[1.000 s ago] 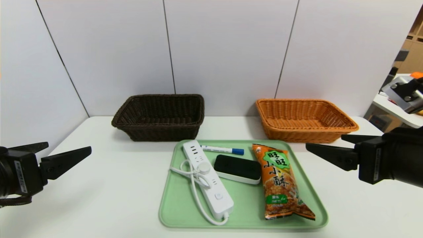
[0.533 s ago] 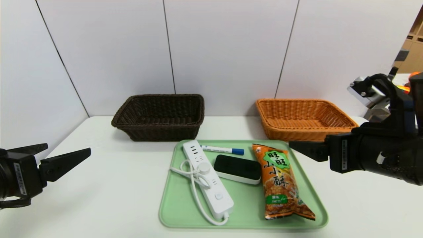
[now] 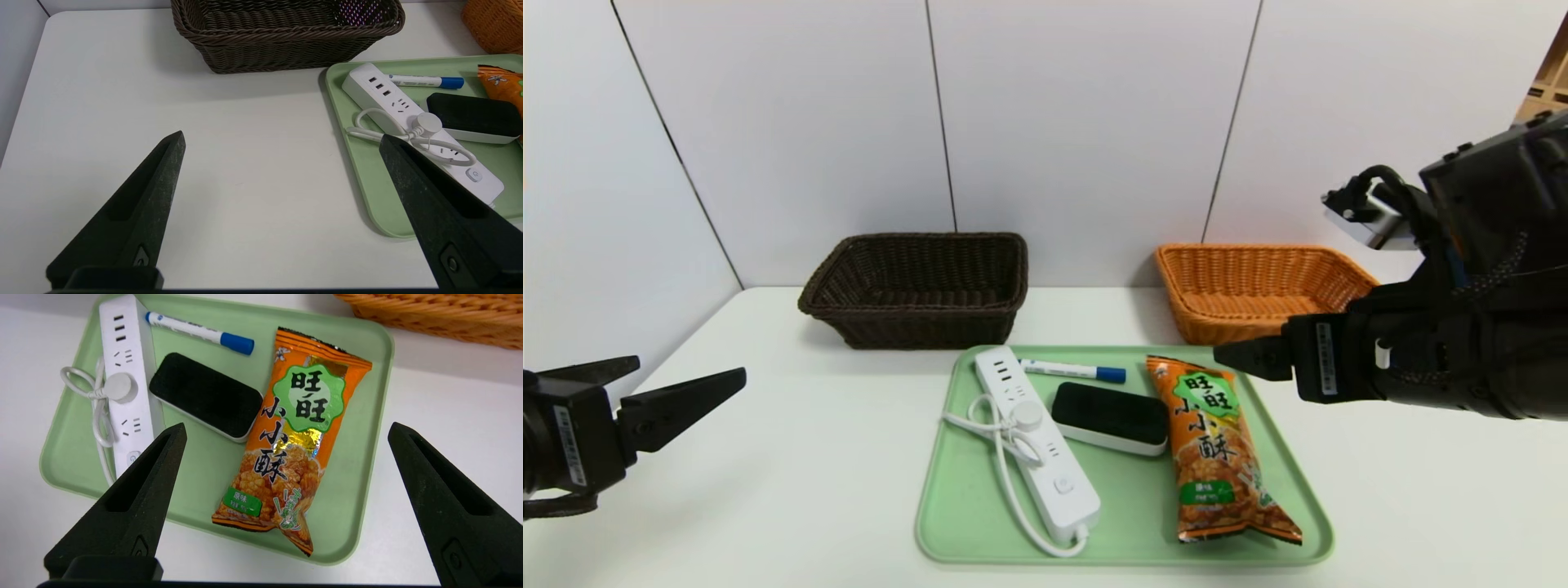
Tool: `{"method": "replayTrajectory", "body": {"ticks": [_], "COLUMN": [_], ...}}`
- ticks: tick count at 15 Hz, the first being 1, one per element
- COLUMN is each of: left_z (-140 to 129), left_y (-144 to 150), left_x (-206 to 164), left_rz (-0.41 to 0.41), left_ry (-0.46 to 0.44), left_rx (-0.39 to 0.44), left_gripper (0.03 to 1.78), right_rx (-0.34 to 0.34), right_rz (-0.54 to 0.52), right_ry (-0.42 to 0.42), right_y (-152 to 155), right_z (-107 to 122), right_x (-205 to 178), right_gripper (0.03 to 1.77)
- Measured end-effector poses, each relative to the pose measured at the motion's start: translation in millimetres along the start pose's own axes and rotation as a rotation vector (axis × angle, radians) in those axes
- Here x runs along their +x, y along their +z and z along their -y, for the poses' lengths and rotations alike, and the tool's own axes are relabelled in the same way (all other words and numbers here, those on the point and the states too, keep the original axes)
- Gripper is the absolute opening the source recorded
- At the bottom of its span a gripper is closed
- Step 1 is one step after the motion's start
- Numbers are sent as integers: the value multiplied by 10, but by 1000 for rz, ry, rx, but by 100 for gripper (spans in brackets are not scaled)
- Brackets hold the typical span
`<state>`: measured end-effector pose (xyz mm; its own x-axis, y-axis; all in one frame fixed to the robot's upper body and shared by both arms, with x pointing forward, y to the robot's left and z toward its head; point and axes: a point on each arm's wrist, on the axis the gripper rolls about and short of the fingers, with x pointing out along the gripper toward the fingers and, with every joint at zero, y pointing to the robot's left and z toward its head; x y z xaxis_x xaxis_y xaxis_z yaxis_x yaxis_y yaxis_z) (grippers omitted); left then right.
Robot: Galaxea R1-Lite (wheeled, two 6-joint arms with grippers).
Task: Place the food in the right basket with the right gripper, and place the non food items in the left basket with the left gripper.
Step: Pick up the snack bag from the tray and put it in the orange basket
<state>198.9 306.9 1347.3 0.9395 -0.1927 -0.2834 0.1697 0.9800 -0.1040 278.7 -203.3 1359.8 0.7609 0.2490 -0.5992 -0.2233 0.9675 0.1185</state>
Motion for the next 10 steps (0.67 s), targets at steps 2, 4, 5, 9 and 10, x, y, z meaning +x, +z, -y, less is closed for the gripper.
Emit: {"method": "replayTrajectory", "body": {"ticks": [2,4,5,9,10], "left_z": [-1,-3,-5,-7,-7], "left_y": [-7,-15,-16,-22,-24], "left_x": [-2,-6,-7,-9,-11], "left_rz": [-1,-1,0,0,0], "left_ry": [1,4,11,15,15], "left_rx": [1,2,2,2,2], "left_gripper": [169,169,169,169,169], "right_rx": [30,50,55,115,126], "right_rz": [-54,-89,-95,-145,-167], "right_ry": [-22,-54,-70,-111,-121], "right_y": [45,82,111,237,246], "right_z": [-35,-66,-83,-159,-178], "right_x": [46,115,150,256,282], "right_gripper": [170,170,170,170,170]}}
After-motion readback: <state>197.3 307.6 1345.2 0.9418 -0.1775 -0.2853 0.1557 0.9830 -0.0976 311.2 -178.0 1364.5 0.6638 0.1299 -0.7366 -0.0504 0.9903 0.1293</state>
